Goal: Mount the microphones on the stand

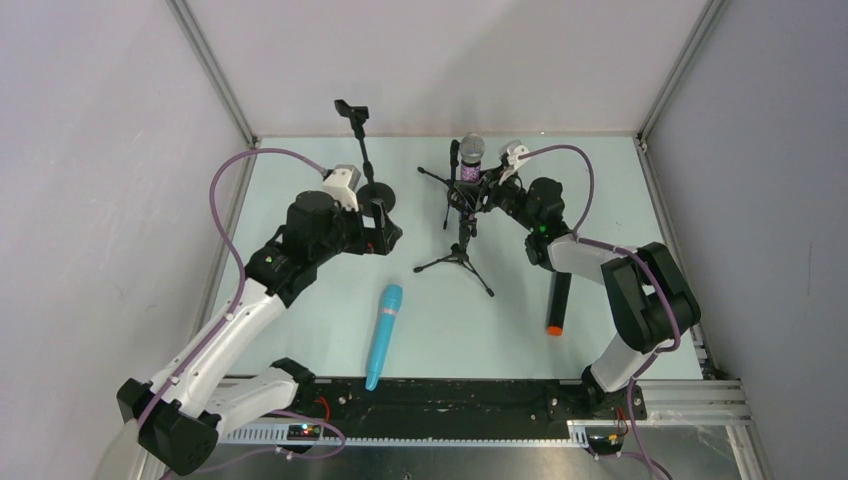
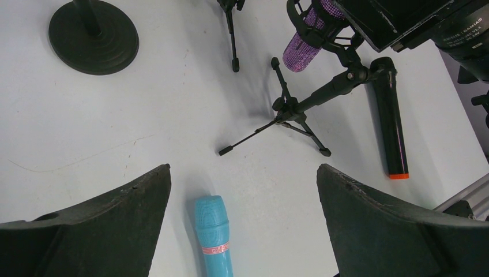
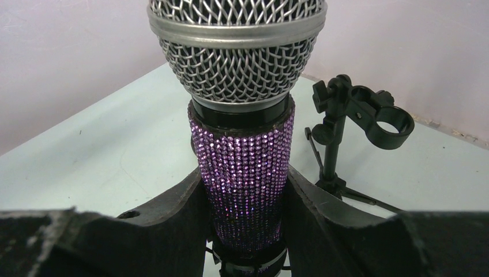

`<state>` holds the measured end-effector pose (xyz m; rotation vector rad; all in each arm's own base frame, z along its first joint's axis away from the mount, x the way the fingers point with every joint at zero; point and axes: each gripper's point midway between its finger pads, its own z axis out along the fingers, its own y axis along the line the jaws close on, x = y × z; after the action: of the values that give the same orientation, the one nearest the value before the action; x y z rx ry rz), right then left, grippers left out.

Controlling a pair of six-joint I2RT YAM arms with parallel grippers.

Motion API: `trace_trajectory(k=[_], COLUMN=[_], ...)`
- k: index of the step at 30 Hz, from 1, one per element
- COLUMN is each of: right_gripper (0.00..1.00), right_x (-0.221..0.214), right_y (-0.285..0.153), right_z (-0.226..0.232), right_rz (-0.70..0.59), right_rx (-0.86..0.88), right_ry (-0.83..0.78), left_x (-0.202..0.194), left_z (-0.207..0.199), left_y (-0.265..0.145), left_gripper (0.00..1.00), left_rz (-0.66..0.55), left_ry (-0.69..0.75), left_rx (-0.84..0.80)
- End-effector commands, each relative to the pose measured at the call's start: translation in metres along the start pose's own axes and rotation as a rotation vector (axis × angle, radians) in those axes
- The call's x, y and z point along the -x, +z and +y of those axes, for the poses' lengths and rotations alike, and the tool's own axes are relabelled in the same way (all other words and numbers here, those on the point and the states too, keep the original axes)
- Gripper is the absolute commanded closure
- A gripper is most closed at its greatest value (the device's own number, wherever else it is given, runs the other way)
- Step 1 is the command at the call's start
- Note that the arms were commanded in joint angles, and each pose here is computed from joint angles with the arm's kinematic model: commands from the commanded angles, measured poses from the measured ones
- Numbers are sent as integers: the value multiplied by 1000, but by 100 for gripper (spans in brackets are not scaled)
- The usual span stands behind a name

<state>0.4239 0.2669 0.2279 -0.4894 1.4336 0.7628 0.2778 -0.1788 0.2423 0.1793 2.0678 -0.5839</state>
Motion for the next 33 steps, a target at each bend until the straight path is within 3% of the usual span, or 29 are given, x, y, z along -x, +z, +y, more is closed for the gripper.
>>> trace_trajectory(k=[1,12,33], right_gripper=[48,25,16], right_x=[8,10,23], right_y=[-2,-9,-25], right_z=[11,12,4], right_rz=[-9,2,-16], right_rx=[32,5,-53], right_ry=[-36,-94,-82], left_x=[8,8,7], left_z=[-3,-2,-1], left_y=[-3,-3,-4], left_gripper=[0,0,0], left_rz=[-43,-46,-47], left_ry=[-5,-10,-3], left_rx=[-7,-4,2])
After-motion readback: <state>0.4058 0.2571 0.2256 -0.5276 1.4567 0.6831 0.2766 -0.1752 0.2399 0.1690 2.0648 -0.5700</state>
